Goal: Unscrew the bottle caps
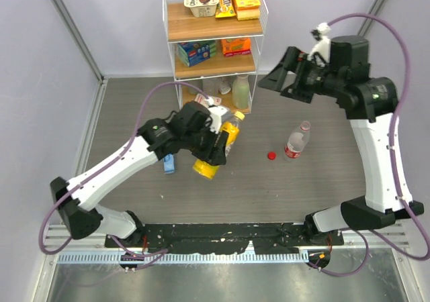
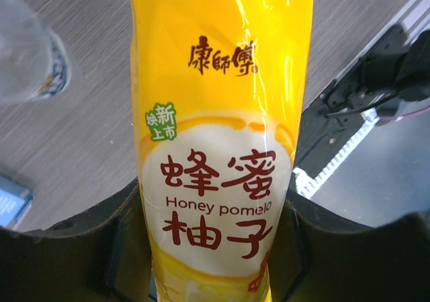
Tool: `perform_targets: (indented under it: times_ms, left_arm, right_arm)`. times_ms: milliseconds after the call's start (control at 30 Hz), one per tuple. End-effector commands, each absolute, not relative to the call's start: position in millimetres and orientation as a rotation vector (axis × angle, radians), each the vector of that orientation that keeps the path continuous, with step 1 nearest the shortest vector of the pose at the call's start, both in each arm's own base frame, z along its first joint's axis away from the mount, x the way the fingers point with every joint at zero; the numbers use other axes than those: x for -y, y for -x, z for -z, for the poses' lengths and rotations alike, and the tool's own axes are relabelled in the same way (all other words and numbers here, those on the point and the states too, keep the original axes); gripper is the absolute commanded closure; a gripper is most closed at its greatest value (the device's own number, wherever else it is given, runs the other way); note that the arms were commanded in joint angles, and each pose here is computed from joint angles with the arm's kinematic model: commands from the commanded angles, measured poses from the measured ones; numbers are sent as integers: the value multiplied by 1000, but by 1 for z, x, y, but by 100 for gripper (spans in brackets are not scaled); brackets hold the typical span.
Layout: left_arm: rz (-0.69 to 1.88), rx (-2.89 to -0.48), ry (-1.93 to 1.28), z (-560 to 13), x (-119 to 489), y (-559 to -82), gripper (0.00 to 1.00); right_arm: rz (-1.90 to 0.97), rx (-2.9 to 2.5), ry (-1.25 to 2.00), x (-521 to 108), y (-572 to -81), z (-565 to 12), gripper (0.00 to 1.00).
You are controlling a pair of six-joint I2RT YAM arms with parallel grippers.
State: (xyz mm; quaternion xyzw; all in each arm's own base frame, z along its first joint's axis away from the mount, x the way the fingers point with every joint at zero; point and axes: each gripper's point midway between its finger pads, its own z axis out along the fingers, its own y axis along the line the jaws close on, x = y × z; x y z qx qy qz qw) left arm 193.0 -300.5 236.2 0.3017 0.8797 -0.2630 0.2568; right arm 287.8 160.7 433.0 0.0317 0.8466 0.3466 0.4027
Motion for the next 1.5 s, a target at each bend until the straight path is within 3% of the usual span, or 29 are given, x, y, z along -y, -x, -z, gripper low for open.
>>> perform_targets:
  times_ms: [0,200,400,900,1200,1267,1333,1400,1467]
  left_arm:
    - [866,-2312,-630,-283,271,-178,70]
    - [938,-2278,-502,-291,242,-163,71]
    - [1096,-2220,-418,-298,252,-154,77]
    - [1142,-2166,-443,-314,266,-163,87]
    - [1188,-2134,-495,-326,277,-164,88]
    - [1196,-2136,-505,-327,278,-163,87]
    - [1198,-2139,-503,-326,279,-163,86]
    - [1192,-2143,-497,-324,277,-163,84]
    - [1181,-2144,-483,-323,275,-164,80]
  right_arm:
    - [-1073,-2095,54,-232,-282,-448,0]
    - [-1166,-2047,-2,-271,-282,-459,0]
    - [-1353,-2001,-104,-295,-276,-454,2]
    - [-1273,-2175,-77,-323,-273,-404,14]
    - [-1170,-2234,-64,-319,-280,-386,19]
    - [-1199,-2243,-51,-324,-278,-383,23]
    - [-1246,-2229,-37,-329,-276,-387,33]
    - [-1287,-2202,-29,-331,-273,-395,53]
    - [-1295,-2188,-31,-329,-272,-398,79]
